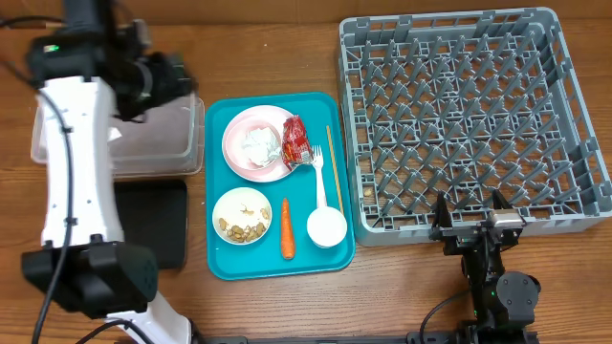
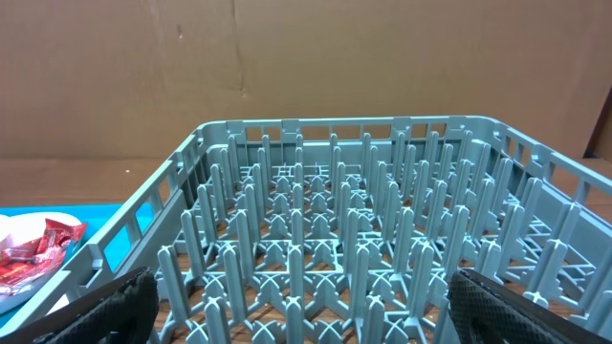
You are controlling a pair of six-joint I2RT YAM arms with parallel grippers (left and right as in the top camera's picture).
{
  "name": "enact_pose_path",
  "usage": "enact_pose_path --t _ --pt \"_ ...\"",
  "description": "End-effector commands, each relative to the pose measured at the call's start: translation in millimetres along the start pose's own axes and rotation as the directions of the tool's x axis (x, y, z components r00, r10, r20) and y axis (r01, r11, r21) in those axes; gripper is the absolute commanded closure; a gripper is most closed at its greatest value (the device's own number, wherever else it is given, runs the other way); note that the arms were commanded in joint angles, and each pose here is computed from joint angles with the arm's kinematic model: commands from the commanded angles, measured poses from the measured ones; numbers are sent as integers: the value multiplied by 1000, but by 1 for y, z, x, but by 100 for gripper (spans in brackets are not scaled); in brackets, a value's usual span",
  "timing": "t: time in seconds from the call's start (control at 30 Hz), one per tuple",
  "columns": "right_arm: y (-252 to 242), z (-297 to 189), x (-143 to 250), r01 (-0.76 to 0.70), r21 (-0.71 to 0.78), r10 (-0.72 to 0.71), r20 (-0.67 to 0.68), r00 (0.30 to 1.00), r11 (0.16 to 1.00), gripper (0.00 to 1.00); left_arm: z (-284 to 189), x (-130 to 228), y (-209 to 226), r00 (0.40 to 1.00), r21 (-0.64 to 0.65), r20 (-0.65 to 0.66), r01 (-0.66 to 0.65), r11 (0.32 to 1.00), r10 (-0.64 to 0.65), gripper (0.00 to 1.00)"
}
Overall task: Sort waste into correct bins and load items into the dishwasher
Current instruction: 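Return the left gripper to the remaining tissue on the plate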
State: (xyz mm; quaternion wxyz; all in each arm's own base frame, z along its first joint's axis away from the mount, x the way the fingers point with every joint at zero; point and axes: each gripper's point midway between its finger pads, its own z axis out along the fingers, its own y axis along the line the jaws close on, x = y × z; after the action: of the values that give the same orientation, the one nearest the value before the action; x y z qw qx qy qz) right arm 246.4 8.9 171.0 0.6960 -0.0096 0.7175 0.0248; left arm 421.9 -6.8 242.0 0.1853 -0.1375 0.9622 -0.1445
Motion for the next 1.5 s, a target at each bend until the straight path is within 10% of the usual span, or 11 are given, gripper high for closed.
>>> enact_pose_path --t 0.0,0.27,0.7,1.47 --pt "0 0 1 1 1 -1 6 1000 1000 0 12 19 -31 992 39 -54 -115 993 117 0" --pt "0 0 1 1 1 -1 6 1000 1000 0 53 71 -95 939 95 -189 -274 957 287 2" --pt "0 0 1 1 1 -1 6 1000 1000 0 135 117 -107 903 -138 -332 -332 933 272 38" --pt "0 0 1 1 1 -1 6 1000 1000 0 183 116 -73 916 -295 -365 -285 912 168 44"
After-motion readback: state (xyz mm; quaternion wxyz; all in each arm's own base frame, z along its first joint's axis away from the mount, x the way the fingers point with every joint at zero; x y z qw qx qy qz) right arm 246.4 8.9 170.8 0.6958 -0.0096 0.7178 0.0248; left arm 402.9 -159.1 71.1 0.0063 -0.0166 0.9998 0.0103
